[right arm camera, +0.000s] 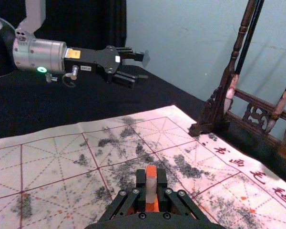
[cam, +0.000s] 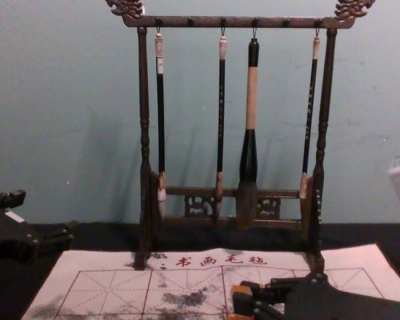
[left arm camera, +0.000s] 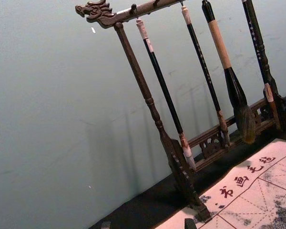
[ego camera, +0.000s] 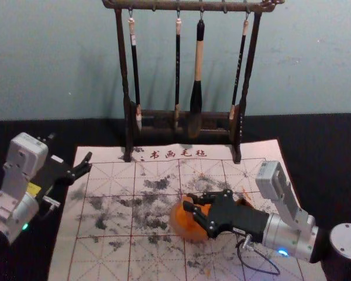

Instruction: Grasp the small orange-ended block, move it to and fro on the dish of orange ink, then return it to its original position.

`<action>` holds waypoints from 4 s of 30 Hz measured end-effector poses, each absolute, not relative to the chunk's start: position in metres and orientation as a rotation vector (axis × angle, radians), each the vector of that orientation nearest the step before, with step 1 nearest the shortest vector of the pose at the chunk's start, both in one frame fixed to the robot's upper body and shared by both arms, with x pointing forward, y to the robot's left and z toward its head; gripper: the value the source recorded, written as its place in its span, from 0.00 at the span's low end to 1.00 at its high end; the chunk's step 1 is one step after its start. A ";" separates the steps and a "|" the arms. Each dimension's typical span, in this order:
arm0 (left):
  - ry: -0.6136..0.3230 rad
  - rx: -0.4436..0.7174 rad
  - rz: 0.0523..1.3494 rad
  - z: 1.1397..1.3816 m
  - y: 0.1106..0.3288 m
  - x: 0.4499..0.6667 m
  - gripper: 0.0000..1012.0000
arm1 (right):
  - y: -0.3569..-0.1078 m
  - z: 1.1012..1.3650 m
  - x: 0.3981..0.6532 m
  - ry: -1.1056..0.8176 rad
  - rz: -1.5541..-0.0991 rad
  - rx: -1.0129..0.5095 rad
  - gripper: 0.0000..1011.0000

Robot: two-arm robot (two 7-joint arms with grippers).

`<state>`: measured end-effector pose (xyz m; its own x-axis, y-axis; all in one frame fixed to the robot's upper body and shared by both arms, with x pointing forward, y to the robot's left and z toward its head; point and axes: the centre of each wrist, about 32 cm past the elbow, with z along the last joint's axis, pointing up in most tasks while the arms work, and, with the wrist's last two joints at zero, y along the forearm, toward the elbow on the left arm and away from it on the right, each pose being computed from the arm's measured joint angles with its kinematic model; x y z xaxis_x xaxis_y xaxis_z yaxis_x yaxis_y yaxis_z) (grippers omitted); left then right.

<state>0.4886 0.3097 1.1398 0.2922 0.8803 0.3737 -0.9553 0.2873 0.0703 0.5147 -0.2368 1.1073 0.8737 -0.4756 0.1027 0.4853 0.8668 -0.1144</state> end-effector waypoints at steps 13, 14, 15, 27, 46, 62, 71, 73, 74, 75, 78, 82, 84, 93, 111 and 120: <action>-0.285 0.304 1.248 1.140 0.310 0.489 0.99 | -0.232 1.109 0.528 -0.085 -0.538 -0.153 0.09; -0.285 0.304 1.248 1.140 0.310 0.489 0.99 | -0.232 1.109 0.529 -0.085 -0.545 -0.154 0.09; -0.285 0.304 1.248 1.140 0.310 0.489 0.99 | -0.232 1.109 0.530 -0.086 -0.548 -0.154 0.09; -0.285 0.304 1.248 1.140 0.310 0.489 0.99 | -0.241 1.110 0.531 -0.085 -0.595 -0.164 0.09; -0.285 0.304 1.248 1.140 0.310 0.489 0.99 | -0.249 1.110 0.504 -0.051 -0.596 -0.139 0.09; -0.285 0.304 1.248 1.140 0.310 0.489 0.99 | -0.254 1.121 0.494 -0.128 -0.638 0.014 0.09; -0.285 0.304 1.248 1.140 0.310 0.489 0.99 | -0.273 1.120 0.478 -0.166 -0.684 0.071 0.09; -0.285 0.304 1.248 1.140 0.310 0.489 0.99 | -0.278 1.118 0.474 -0.170 -0.710 0.077 0.09; -0.285 0.304 1.248 1.140 0.310 0.489 0.99 | -0.279 1.118 0.472 -0.171 -0.719 0.078 0.09; -0.285 0.304 1.248 1.140 0.310 0.489 0.99 | -0.282 1.116 0.469 -0.174 -0.735 0.081 0.09; -0.285 0.304 1.248 1.140 0.310 0.489 0.99 | -0.285 1.114 0.465 -0.180 -0.754 0.080 0.09; -0.285 0.304 1.248 1.140 0.310 0.489 0.99 | -0.289 1.110 0.457 -0.180 -0.780 0.073 0.09; -0.285 0.304 1.248 1.140 0.310 0.489 0.99 | -0.290 1.107 0.454 -0.177 -0.785 0.065 0.09; -0.285 0.304 1.248 1.140 0.310 0.489 0.99 | -0.295 1.101 0.450 -0.164 -0.797 0.038 0.09; -0.285 0.304 1.248 1.140 0.310 0.489 0.99 | -0.299 1.085 0.461 -0.135 -0.815 0.027 0.09; -0.285 0.304 1.248 1.140 0.310 0.489 0.99 | -0.299 1.078 0.463 -0.111 -0.805 0.020 0.09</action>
